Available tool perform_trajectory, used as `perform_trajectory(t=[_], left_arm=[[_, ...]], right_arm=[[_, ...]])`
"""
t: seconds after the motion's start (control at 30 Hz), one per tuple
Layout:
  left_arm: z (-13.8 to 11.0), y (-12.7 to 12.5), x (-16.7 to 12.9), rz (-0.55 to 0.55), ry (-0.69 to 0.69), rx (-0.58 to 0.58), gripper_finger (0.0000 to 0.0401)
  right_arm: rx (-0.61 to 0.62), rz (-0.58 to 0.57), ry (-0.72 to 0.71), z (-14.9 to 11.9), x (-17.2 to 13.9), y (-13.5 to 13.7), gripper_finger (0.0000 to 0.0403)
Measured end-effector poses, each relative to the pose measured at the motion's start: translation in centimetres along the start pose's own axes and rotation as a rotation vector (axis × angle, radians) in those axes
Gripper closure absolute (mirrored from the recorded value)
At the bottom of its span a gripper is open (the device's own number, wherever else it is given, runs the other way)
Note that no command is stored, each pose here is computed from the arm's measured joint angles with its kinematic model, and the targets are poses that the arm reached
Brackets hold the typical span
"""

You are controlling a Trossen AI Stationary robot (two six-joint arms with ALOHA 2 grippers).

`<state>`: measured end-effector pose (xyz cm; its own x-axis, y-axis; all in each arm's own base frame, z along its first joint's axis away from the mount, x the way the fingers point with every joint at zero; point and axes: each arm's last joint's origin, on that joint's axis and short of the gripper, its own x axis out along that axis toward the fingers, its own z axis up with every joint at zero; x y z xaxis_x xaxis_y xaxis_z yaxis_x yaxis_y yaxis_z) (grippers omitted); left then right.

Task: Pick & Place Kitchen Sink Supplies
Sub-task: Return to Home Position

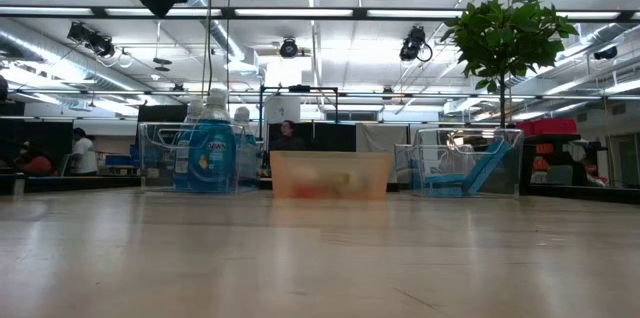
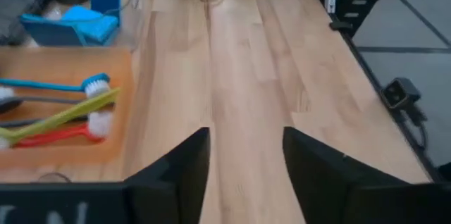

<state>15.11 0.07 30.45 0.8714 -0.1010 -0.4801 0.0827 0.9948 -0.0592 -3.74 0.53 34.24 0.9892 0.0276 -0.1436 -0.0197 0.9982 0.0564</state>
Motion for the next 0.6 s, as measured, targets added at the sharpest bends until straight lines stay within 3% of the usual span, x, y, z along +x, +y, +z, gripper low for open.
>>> perform_trajectory(t=[0.4,0.6], left_arm=[[-0.6,-0.8,-2.2,0.032,-0.03,-0.004,0.0326],[-1.9,-0.9,-3.6,0.035,0.034,0.037,0.0386]], right_arm=[[0.0,0.0,0.0,0.0,0.0,0.0,0.0378],[0.0,0.0,0.0,0.0,0.0,0.0,0.0378]])
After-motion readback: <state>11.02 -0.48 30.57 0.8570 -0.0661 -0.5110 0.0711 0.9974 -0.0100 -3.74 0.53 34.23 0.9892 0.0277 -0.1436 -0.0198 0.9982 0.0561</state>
